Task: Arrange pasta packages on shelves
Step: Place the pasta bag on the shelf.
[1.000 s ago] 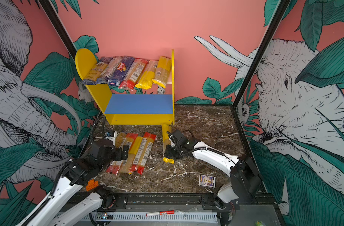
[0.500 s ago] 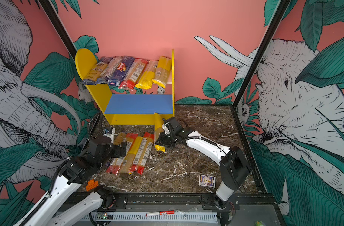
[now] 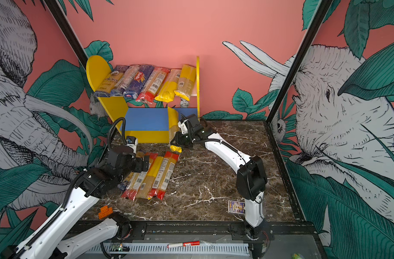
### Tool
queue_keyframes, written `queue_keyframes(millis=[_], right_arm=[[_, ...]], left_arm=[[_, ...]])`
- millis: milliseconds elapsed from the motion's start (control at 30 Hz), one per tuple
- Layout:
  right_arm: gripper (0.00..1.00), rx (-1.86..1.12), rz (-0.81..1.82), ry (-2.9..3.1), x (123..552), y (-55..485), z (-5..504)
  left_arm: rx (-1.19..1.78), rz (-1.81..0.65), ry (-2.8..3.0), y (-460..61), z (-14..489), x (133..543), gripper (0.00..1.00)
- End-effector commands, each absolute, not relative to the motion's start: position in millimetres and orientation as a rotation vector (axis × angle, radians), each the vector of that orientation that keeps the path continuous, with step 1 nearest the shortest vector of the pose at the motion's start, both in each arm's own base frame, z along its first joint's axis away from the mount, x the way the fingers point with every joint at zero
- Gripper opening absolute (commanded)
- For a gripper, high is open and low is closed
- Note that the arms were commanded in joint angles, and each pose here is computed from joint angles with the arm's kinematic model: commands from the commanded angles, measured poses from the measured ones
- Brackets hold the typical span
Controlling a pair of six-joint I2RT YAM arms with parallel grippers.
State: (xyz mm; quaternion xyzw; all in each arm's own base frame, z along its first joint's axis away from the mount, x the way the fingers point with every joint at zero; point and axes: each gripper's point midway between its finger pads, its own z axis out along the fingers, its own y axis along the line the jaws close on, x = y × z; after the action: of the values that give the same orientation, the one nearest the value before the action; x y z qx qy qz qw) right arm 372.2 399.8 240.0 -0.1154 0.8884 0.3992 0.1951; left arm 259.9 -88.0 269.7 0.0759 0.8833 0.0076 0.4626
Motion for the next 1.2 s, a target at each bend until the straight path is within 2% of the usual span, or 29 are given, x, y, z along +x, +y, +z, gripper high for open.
queue_keyframes(millis=[0,200,367,700,867,933,1067,1167], right_arm=[[0.0,-0.527,0.985,2.169,415,409,307],[0.0,-0.481,0.833,2.131,470,411,297],[0.0,-0.422,0.679,2.121,499,400,287],[0.0,-0.278,0.432,2.162,527,360,272],[0.0,-0.233,0.418,2.177,534,350,268],[0.13,-0.217,0.417,2.184,536,347,266],[0.45,-0.218,0.424,2.199,537,347,260],[0.51,-0.227,0.427,2.213,535,348,255]], left_arm=[[0.192,0.035,2.119,-87,290,267,0.99],[0.187,0.066,2.106,-81,299,265,0.99],[0.169,0.086,2.1,-74,301,261,0.99],[0.165,0.099,2.096,-76,301,268,0.99],[0.173,0.091,2.098,-82,300,275,0.99],[0.175,0.087,2.102,-84,299,277,0.99],[0.176,0.085,2.106,-85,297,279,0.99],[0.175,0.086,2.108,-85,296,280,0.99]])
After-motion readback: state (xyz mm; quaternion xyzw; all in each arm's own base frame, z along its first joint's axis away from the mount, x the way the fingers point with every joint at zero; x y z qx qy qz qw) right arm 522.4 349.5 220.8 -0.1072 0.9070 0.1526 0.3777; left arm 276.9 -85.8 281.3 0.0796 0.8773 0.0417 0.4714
